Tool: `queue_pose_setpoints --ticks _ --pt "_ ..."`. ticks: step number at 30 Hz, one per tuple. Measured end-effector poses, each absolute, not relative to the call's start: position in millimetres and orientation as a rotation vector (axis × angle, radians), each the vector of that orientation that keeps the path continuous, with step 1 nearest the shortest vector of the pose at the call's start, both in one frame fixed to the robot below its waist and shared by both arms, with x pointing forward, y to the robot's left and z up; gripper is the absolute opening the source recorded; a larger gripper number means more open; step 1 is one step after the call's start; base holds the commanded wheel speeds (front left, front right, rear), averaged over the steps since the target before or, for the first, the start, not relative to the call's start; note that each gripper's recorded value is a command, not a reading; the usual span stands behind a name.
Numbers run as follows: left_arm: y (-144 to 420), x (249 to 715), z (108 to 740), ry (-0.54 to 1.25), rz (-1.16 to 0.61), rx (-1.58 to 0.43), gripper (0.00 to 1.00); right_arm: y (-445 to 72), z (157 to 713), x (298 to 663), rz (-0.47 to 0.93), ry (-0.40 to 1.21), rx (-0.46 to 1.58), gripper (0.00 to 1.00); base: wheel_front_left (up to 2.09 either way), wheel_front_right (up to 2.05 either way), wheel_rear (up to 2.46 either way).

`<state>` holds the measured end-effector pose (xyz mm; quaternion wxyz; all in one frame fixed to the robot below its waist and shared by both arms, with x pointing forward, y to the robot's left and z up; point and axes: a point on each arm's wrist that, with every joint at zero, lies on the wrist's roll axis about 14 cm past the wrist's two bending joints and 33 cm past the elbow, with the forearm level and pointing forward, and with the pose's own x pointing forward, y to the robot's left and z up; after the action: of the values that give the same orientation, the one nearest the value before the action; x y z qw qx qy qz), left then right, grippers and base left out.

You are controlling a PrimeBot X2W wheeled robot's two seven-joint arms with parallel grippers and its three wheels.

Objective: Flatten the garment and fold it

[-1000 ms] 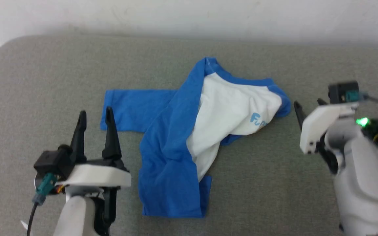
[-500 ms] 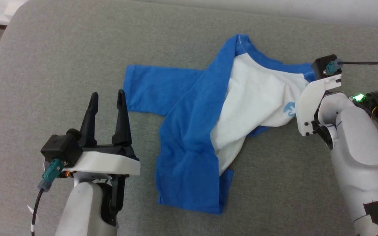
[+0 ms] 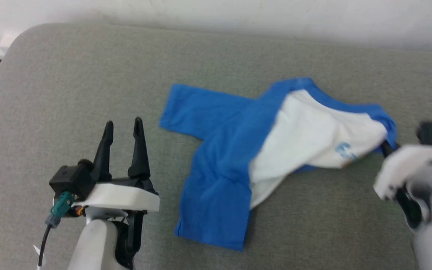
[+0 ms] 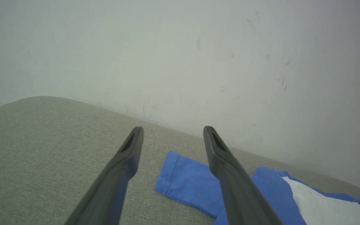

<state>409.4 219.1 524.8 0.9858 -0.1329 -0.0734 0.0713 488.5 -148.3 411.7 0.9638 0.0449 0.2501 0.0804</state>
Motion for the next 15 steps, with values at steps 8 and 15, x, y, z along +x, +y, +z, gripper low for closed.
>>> queue_pose_setpoints --ticks 8,15 --pt "200 408 532 -0.16 0.089 -0.288 1.0 -213 394 394 -0.052 0.597 0.195 0.29 0.0 0.0 0.0" --pt "161 415 526 -0.111 -0.044 -0.312 1.0 -246 437 394 -0.144 0.401 0.265 1.0 0.0 0.0 0.0"
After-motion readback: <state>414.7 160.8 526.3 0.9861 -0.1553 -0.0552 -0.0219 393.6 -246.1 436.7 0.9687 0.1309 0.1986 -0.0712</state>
